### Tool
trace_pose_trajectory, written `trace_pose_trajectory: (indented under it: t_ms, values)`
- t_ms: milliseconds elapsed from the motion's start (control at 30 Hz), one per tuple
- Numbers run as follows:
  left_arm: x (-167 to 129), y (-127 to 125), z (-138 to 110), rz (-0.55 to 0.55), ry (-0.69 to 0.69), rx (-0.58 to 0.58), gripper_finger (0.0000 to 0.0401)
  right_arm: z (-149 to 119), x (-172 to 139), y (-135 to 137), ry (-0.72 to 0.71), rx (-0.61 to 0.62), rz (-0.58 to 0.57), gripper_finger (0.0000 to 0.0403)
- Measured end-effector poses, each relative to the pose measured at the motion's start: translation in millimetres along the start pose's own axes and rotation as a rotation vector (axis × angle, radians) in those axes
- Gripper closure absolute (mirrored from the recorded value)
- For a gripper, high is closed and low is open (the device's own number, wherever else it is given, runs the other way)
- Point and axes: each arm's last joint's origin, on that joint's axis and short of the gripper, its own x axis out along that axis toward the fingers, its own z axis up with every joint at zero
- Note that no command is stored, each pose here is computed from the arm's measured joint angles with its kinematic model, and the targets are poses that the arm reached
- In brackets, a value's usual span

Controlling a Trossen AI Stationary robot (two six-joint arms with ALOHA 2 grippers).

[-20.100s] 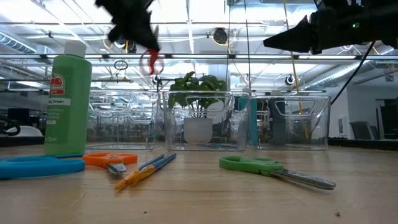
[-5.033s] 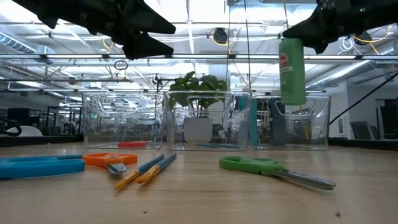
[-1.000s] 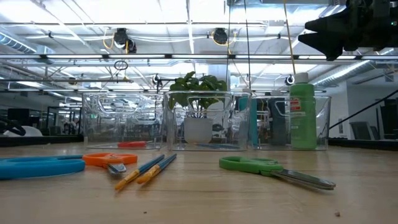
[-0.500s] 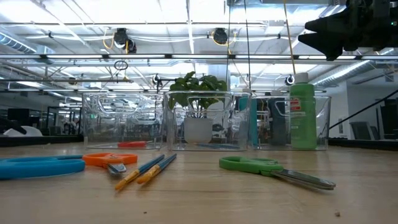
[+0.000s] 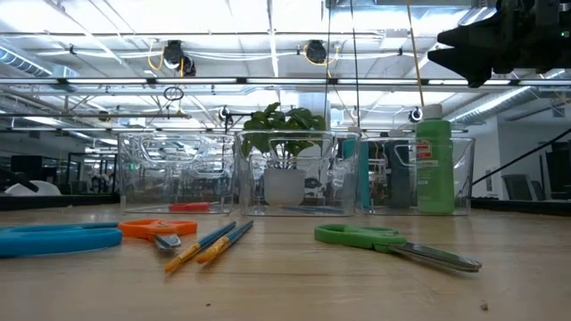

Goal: Pick & Place Paint Supplies
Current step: Put the yellow paint bottle into the right transparent bin

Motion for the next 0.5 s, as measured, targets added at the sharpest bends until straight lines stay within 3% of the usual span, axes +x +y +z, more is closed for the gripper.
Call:
trace_pose_trajectory:
  t_ms: [100, 500]
  values:
    - [15.1, -7.6, -4.5, 0.054, -0.041, 0.017, 0.0036, 0.0, 0.0, 0.0, 0.000, 0.000, 0.000, 0.0170]
    - [91.6, -30.5, -1.9, 0.285, -0.472, 0.046, 0.0036, -1.0, 0.1, 0.1, 0.009, -0.003, 0.000, 0.0170]
